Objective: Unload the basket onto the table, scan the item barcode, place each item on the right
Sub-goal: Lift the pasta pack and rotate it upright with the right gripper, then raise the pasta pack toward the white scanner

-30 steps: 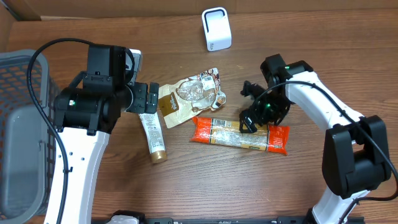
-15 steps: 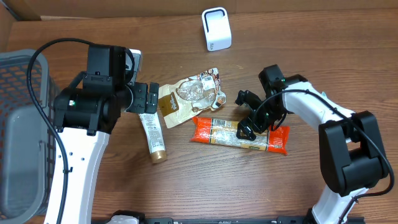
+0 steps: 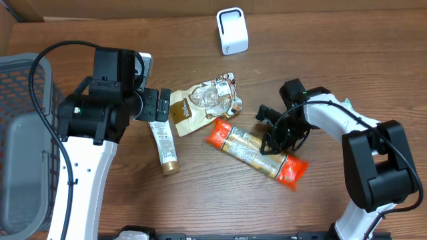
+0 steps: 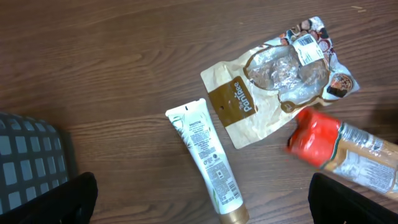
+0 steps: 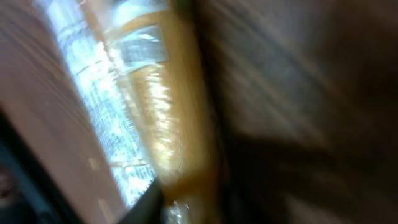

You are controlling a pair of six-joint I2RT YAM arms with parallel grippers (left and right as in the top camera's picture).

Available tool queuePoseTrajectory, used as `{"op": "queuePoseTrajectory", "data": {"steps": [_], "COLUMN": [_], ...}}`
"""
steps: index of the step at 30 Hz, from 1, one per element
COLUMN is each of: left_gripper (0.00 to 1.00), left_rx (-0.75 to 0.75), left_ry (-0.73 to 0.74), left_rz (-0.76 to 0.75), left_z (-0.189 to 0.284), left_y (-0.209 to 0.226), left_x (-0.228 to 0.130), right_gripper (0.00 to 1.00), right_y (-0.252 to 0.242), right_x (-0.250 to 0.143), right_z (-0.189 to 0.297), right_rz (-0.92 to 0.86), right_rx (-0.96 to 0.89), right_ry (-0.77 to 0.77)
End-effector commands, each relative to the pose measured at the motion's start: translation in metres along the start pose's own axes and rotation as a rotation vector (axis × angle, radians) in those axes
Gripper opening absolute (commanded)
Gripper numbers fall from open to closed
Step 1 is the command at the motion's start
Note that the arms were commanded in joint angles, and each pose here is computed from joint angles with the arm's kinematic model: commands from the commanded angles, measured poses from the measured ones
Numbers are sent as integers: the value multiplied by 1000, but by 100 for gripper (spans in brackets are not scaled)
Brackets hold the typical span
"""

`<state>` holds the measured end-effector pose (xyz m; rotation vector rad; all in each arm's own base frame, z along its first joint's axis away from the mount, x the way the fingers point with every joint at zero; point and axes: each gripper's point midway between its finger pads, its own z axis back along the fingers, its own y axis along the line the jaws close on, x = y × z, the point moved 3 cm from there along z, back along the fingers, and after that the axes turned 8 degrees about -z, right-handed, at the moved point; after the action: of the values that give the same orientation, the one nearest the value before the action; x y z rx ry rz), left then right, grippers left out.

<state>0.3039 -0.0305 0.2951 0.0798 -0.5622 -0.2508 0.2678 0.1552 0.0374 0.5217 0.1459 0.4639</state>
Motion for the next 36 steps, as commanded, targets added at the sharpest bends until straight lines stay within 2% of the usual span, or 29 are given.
{"op": "queuePoseTrajectory", "data": {"steps": [1,11,16,21,25,28,36], "left_gripper": [100,100,100,100,100,100,99], "left_rx": [7,7,7,7,7,6,6], "left_ry": [-4,-4,-4,-4,-4,-4,-4], "left_rz": [-17,-17,-17,-17,-17,-18,-18], "left_z": [0,0,0,0,0,0,0], "left_y": [1,1,1,1,1,1,1], "left_x": [2,2,2,2,2,2,2], "right_gripper": [4,4,4,4,4,4,4], "right_y": [-10,-2,15,6,-9,-11,-3], "right_x": [-9,0,23,32,21,12,18], "right_z": [-10,11,55,116,163,165,112], "right_rz": [-152,-302,-358,-506,-625,-630,-463], "right_rx": [-40,-25,-44,-325,-678,-860,-1103], "right_ry": [43,40,-91,-323,-526,-537,-395]}}
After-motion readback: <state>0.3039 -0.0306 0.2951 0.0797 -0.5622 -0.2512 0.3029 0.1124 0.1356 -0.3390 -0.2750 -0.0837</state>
